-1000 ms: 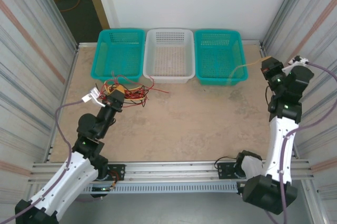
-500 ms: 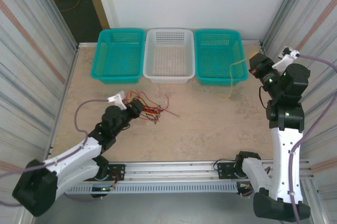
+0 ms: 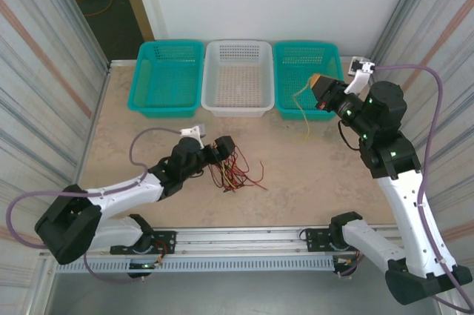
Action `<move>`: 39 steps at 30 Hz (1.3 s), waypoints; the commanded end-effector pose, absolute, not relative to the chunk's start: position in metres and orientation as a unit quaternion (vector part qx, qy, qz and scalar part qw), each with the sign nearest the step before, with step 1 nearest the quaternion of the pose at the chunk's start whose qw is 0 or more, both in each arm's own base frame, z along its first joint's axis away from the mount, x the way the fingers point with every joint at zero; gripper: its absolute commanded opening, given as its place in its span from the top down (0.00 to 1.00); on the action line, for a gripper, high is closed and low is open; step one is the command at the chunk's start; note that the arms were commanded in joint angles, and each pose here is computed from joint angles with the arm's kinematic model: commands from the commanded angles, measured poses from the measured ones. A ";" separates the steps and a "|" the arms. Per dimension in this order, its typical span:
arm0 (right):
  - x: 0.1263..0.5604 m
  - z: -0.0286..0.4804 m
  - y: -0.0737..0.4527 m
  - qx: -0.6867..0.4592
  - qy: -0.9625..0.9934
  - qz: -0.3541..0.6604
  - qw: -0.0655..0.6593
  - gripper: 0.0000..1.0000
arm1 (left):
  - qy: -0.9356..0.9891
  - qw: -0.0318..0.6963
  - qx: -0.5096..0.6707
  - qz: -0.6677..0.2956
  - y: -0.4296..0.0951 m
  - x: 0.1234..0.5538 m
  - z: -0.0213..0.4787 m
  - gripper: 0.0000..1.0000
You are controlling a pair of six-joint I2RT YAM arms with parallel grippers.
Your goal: Untangle the cables
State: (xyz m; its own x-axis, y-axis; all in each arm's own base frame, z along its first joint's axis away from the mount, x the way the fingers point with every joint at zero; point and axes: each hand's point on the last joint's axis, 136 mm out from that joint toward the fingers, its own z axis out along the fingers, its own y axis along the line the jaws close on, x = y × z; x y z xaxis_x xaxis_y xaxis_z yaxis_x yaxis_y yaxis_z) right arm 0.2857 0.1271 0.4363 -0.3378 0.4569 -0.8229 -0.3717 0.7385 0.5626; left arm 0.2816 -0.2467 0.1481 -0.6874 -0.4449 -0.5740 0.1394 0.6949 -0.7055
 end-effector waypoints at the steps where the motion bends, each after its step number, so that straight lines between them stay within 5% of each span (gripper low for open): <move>1: 0.280 0.457 0.134 -0.003 0.716 0.350 0.604 1.00 | 0.876 0.381 -0.084 -0.283 -0.217 0.278 0.150 0.01; 7: 0.277 0.465 0.151 -0.038 0.714 0.355 0.602 1.00 | 0.929 0.350 -0.089 -0.082 -0.136 0.258 0.153 0.01; 12: 0.273 0.470 0.172 -0.067 0.708 0.374 0.595 1.00 | 0.930 0.348 -0.081 -0.081 -0.102 0.259 0.192 0.17; 19: 0.270 0.463 0.214 -0.109 0.712 0.408 0.560 1.00 | 0.770 0.504 0.143 -0.363 -0.203 0.258 0.357 0.20; 24: 0.261 0.462 0.244 -0.145 0.710 0.432 0.537 1.00 | 0.642 0.562 0.305 -0.423 -0.255 0.218 0.428 0.21; 29: 0.252 0.463 0.268 -0.178 0.705 0.460 0.509 1.00 | 0.590 0.581 0.402 -0.391 -0.288 0.201 0.429 0.22; 39: 0.237 0.465 0.294 -0.209 0.692 0.487 0.490 1.00 | 0.623 0.586 0.392 -0.337 -0.301 0.240 0.407 0.42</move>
